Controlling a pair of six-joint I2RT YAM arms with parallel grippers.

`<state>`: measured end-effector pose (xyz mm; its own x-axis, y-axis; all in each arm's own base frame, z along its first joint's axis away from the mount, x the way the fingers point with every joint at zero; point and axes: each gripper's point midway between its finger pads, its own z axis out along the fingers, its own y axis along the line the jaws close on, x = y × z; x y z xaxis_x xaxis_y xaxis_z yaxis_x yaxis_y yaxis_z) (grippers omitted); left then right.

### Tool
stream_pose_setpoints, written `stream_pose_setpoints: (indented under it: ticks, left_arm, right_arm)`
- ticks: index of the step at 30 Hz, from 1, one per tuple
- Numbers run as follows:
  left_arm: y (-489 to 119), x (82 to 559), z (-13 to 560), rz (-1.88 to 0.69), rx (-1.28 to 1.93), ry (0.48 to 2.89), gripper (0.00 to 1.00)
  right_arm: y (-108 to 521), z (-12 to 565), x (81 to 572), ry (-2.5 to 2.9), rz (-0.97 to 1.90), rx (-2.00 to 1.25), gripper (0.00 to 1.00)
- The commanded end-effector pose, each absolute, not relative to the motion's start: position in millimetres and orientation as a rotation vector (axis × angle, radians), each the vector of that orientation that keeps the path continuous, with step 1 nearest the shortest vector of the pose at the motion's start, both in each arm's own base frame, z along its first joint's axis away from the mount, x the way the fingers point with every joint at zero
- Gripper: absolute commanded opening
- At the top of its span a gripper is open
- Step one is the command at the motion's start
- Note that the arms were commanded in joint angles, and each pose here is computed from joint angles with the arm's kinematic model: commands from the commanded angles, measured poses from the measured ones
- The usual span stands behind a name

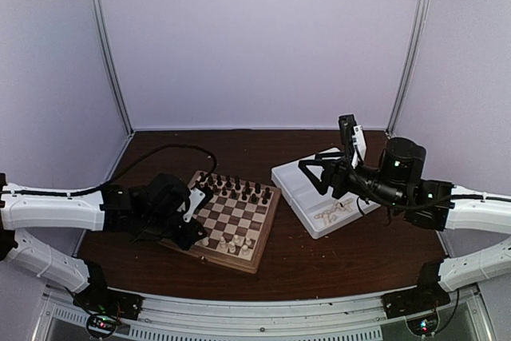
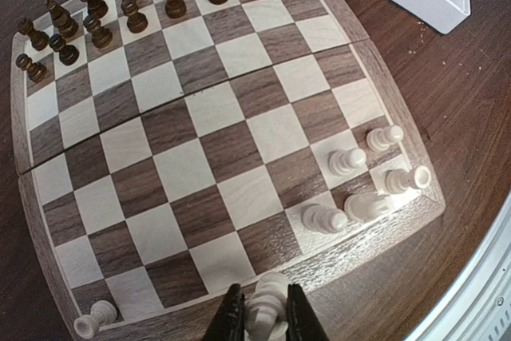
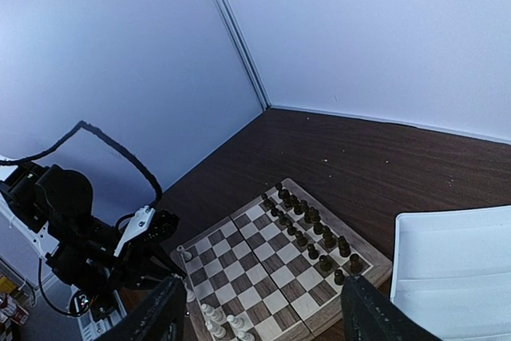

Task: Set up the chess pieces on the board
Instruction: Place the chess piece on the chessboard.

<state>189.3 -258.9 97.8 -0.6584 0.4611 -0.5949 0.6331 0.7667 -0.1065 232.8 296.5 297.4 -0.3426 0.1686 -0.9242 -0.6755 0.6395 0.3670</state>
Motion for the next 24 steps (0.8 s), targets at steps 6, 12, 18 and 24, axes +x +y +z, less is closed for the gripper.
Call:
stream_pose_setpoints:
  ticks: [6,12,18,24]
  left_arm:
    - [-273,199,100,-0.429,0.817,2.327,0.0]
    - [-276,202,94,-0.422,0.812,2.331,0.03]
    - [-279,203,86,-0.415,0.816,2.34,0.04]
    - [-279,207,79,-0.38,0.798,2.331,0.04]
  right_arm:
    - [288,299,233,1.703,0.892,-0.405,0.7]
    - [285,299,232,1.699,0.889,-0.405,0.7]
    - [280,300,233,1.697,0.87,-0.389,0.7]
    - [277,298,233,1.697,0.862,-0.384,0.71]
